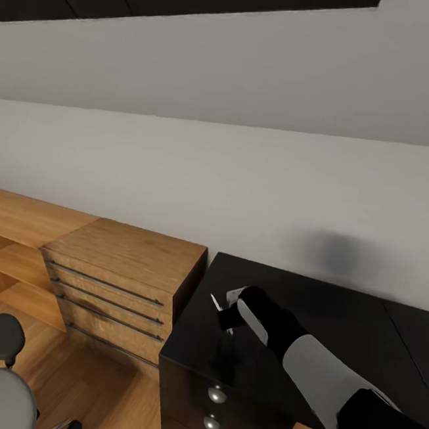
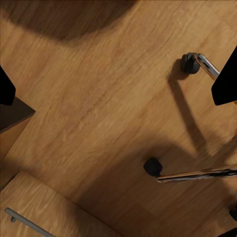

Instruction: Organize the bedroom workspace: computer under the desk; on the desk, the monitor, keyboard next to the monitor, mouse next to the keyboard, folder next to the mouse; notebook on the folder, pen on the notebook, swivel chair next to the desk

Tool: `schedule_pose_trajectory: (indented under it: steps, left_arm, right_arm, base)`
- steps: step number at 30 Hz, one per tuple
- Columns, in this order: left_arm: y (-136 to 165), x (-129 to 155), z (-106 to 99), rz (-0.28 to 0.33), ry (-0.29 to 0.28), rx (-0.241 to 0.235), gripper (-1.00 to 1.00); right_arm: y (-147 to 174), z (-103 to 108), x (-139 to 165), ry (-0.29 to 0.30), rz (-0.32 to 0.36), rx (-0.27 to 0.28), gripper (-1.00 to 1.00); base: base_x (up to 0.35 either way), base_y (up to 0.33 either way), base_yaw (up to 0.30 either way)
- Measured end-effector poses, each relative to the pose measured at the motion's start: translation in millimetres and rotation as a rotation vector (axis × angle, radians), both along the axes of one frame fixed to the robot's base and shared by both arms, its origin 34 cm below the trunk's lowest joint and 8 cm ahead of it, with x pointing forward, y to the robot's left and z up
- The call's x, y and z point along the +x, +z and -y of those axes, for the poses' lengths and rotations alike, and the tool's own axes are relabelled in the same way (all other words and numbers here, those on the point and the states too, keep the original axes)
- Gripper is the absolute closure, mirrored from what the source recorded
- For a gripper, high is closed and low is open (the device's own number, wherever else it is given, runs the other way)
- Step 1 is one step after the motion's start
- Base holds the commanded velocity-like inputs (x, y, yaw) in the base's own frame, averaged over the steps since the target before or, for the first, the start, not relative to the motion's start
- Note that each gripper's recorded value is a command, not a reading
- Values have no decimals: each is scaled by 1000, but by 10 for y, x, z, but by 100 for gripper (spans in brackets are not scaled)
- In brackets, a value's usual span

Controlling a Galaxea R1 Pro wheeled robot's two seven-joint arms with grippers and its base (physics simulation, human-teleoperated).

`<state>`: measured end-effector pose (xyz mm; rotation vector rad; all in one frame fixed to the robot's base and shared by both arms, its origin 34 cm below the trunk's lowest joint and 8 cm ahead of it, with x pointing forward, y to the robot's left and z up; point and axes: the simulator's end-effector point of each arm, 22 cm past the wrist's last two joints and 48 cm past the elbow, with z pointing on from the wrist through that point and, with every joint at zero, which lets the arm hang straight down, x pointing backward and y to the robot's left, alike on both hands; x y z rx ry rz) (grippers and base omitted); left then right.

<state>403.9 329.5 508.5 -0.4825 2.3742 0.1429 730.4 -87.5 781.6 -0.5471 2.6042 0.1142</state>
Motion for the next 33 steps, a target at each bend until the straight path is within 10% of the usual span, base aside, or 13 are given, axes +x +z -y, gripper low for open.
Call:
schedule_pose_trajectory:
  steps: [13, 33]
  left_arm:
    - [175, -43, 82, -14, -4, -14, -100]
    - [478, -41, 225, -13, -14, -33, -100]
  right_arm:
    - [409, 123, 344, -119, 105, 139, 100]
    - [567, 341, 296, -166, 102, 143, 100]
  base:
    - [0, 0, -64]
    - [0, 0, -254]
